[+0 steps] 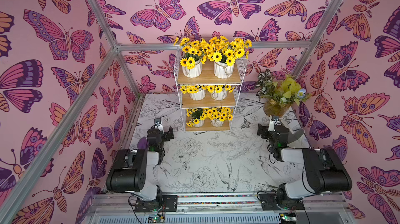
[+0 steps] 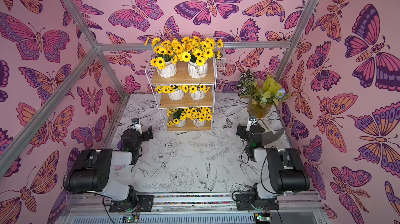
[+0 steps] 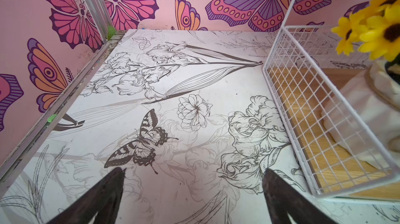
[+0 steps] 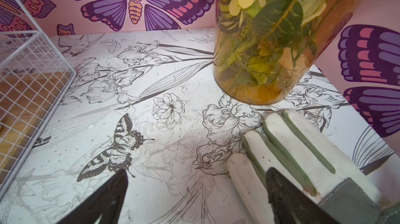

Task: Take the sunflower pots off the shelves
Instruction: Pick up the sunflower pot from the shelf.

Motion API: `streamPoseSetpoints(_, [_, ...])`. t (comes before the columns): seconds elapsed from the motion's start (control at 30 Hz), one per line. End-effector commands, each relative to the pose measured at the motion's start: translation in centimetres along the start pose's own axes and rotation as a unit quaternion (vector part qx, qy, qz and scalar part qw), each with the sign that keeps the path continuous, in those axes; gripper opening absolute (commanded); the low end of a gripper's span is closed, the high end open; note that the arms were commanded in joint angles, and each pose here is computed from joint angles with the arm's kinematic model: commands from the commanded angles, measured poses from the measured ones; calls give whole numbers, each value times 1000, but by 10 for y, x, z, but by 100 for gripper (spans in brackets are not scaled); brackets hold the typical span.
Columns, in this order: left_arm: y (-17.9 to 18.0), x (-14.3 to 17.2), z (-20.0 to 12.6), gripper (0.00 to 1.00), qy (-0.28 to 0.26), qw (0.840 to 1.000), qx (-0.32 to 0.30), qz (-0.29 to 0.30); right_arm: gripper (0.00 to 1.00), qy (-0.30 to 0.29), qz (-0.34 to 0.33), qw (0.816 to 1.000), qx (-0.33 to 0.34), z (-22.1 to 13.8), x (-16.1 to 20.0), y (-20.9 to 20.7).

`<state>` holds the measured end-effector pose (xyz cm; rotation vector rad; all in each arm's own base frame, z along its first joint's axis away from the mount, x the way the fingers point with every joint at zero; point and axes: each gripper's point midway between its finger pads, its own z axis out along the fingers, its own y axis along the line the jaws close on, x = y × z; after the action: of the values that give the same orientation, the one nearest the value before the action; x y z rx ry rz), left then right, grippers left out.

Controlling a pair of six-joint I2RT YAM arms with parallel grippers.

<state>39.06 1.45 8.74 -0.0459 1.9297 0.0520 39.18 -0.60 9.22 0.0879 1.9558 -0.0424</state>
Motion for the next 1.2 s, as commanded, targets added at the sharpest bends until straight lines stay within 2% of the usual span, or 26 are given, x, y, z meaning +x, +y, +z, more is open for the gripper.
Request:
streamPoseSetpoints(0.0, [-4, -2, 2, 99, 0, 1000, 9, 7, 99, -2, 1, 1000, 10, 2, -3, -5])
streamPoseSetpoints(0.9, [-4, -2, 2, 99, 3, 1000, 10, 7, 99, -1, 0, 1000, 10, 2, -2, -4])
streamPoseSetpoints(1.03, [-14, -7, 1, 99, 7, 999, 37, 21, 99, -14, 0, 1000, 16, -1, -7, -6])
streamPoseSetpoints(1.1, [-7, -14, 0, 99, 12, 1000, 12, 16, 99, -14, -5, 1000, 26, -4, -15, -7])
streamPoseSetpoints(1.17, [0, -19, 0, 99, 42, 999, -8, 10, 99, -5, -15, 999, 33, -6, -21, -5])
